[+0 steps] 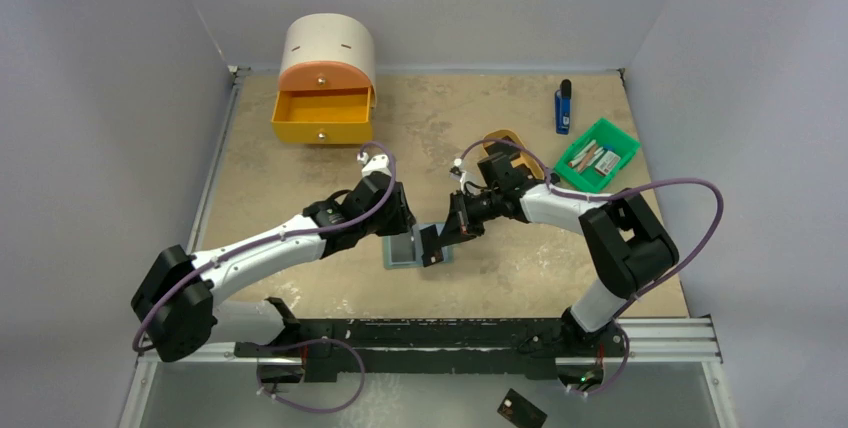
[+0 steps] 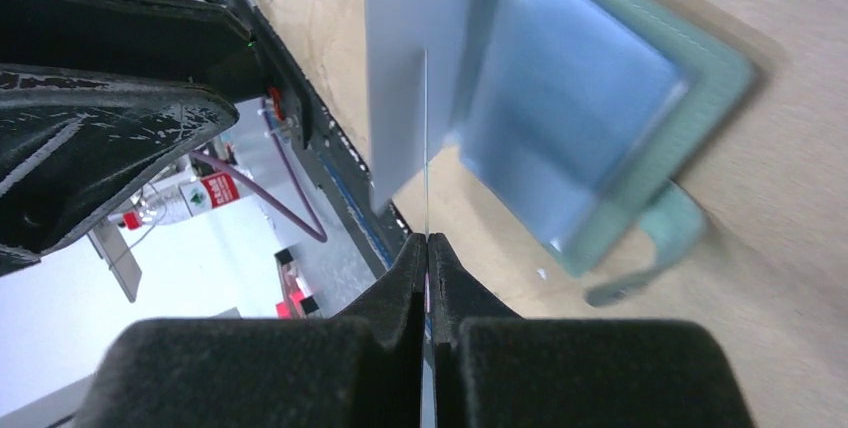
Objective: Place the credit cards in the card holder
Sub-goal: Turn over the card slot in the card holder, then insert the credit card into the card holder.
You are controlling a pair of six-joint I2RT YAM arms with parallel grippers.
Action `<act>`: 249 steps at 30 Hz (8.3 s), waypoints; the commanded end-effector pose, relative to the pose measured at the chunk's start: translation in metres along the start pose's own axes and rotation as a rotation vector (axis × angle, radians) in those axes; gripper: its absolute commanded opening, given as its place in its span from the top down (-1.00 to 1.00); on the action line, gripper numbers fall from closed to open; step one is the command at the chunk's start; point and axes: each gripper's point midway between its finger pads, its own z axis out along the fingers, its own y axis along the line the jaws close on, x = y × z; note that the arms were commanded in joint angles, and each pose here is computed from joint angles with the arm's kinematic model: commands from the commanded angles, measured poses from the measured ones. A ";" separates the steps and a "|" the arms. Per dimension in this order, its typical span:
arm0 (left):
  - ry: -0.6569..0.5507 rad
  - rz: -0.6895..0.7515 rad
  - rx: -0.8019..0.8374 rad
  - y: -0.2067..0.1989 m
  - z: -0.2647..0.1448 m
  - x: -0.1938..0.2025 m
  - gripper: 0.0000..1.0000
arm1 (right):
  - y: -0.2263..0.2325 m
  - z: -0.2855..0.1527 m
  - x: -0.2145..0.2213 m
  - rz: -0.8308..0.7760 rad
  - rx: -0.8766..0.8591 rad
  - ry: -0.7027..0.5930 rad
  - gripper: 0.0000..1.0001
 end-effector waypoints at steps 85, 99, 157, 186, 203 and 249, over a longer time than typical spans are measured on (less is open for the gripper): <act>-0.054 -0.064 -0.253 0.092 0.023 0.045 0.70 | -0.005 0.033 -0.022 0.124 -0.017 -0.052 1.00; -0.048 -0.060 -0.269 0.097 0.024 0.048 0.72 | -0.011 0.029 -0.005 0.156 0.000 -0.031 1.00; -0.022 -0.060 -0.251 0.094 0.030 0.054 0.73 | -0.004 0.050 -0.018 0.193 -0.106 -0.032 1.00; -0.012 -0.060 -0.227 0.087 0.034 0.054 0.74 | 0.006 0.071 -0.025 0.225 -0.112 -0.051 1.00; -0.015 -0.079 -0.208 0.083 0.034 0.053 0.74 | 0.023 0.066 -0.030 0.166 -0.131 -0.056 0.09; -0.125 -0.164 -0.007 0.051 0.015 0.030 0.95 | 0.016 0.053 -0.052 0.128 0.168 -0.162 -0.03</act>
